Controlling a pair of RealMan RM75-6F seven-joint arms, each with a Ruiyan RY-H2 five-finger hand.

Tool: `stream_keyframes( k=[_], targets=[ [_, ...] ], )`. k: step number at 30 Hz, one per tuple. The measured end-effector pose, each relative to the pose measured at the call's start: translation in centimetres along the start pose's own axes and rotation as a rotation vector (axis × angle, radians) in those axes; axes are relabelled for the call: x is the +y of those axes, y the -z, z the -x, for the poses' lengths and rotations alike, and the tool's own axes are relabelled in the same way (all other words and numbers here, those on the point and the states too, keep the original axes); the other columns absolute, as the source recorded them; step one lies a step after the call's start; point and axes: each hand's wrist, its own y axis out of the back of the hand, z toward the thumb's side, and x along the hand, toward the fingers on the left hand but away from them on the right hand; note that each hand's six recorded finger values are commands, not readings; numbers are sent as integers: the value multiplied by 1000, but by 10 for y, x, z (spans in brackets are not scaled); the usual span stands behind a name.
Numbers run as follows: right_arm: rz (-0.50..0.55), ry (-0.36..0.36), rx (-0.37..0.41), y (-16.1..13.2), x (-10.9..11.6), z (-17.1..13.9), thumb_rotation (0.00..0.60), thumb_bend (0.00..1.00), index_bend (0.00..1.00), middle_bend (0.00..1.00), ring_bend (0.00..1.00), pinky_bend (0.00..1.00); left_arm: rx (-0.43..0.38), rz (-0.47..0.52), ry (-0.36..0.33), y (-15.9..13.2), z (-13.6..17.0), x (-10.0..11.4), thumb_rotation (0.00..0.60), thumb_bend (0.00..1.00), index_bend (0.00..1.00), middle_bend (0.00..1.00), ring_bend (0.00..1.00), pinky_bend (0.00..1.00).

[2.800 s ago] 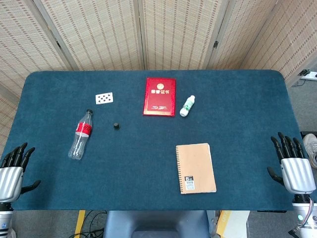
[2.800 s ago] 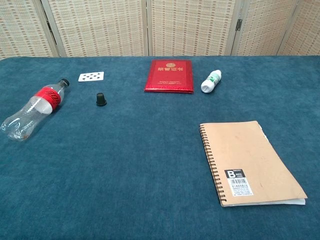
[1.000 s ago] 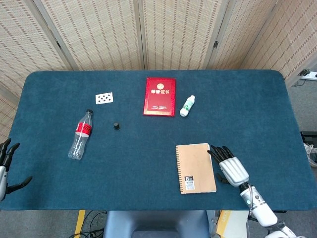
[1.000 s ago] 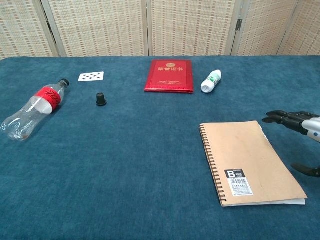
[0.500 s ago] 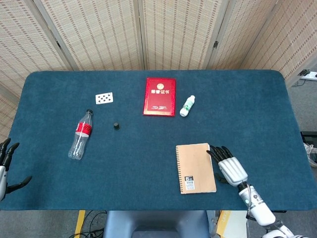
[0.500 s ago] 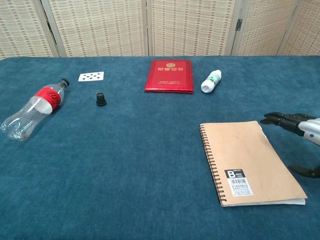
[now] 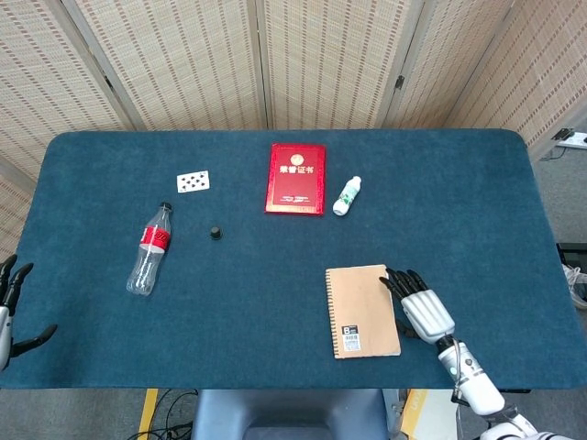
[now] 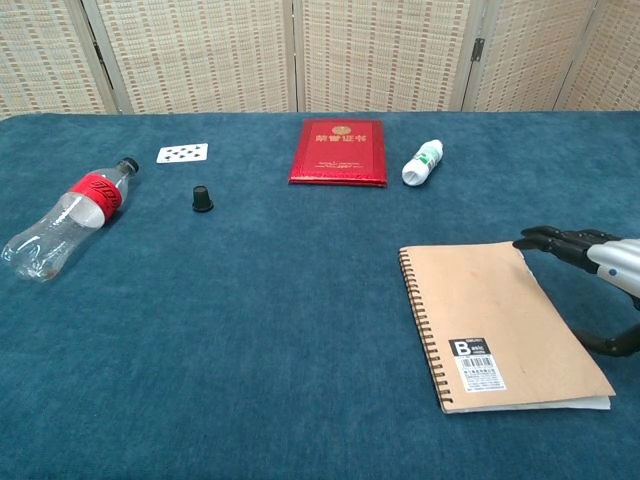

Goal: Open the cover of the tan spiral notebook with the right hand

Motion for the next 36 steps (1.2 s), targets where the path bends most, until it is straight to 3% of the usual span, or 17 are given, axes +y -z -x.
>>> stream_keyframes(
  k=[12, 21, 36],
  targets=[
    [60, 40, 37, -14, 4, 12, 600, 376, 0, 0, 0, 0, 7, -11, -17, 0, -1, 2, 600, 117, 115, 0, 69, 148],
    [95, 133, 121, -40, 27, 27, 600, 369, 0, 0, 0, 0, 21, -6, -40, 3, 0, 6, 600, 117, 115, 0, 69, 148],
    [130, 194, 313, -131, 54, 87, 600, 356, 0, 0, 0, 0, 113, 42, -142, 22, 4, 29, 600, 117, 115, 0, 69, 148]
  ],
)
